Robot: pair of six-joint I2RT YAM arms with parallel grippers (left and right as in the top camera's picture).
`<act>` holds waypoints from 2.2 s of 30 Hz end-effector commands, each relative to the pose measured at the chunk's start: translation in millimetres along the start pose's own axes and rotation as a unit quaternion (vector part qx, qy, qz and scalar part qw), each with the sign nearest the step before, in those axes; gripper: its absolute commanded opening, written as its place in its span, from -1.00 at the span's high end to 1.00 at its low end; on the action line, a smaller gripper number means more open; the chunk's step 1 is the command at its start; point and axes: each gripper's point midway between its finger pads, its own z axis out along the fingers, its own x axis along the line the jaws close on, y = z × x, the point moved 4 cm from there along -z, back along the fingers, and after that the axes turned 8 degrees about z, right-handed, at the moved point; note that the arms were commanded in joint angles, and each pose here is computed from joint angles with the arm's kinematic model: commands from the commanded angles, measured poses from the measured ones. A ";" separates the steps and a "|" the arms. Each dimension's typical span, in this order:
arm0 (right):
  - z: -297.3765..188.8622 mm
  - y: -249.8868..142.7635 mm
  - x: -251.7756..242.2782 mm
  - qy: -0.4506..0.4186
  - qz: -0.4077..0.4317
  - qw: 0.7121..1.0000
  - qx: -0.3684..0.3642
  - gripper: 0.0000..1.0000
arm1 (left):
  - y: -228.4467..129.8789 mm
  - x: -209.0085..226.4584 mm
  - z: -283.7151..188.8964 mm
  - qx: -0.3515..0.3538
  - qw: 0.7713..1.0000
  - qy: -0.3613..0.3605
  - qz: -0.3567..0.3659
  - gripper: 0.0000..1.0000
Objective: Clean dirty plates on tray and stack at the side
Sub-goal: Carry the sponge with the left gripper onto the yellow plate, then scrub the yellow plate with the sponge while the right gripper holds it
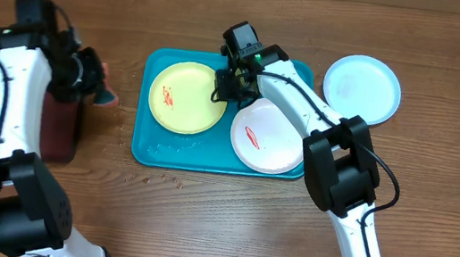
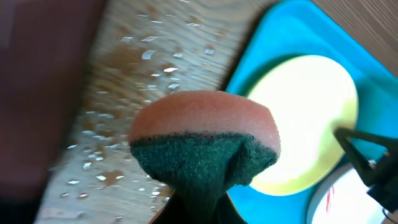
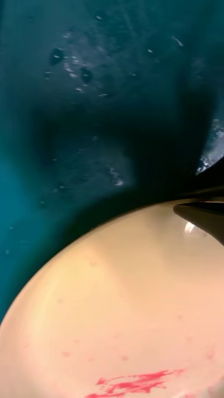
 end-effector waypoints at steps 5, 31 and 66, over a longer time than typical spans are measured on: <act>20.9 -27.8 -12.7 -0.023 0.068 0.996 0.062 0.92 | -2.9 -54.6 21.6 0.000 0.998 -0.032 0.049 0.92; 21.4 -28.8 -11.0 -0.023 0.067 0.996 0.062 0.93 | -45.6 -124.8 187.2 0.086 0.993 0.007 0.075 0.91; 21.3 -28.3 -13.5 -0.032 0.064 0.996 0.058 0.92 | -18.1 -96.3 160.5 0.093 0.993 0.037 0.057 0.92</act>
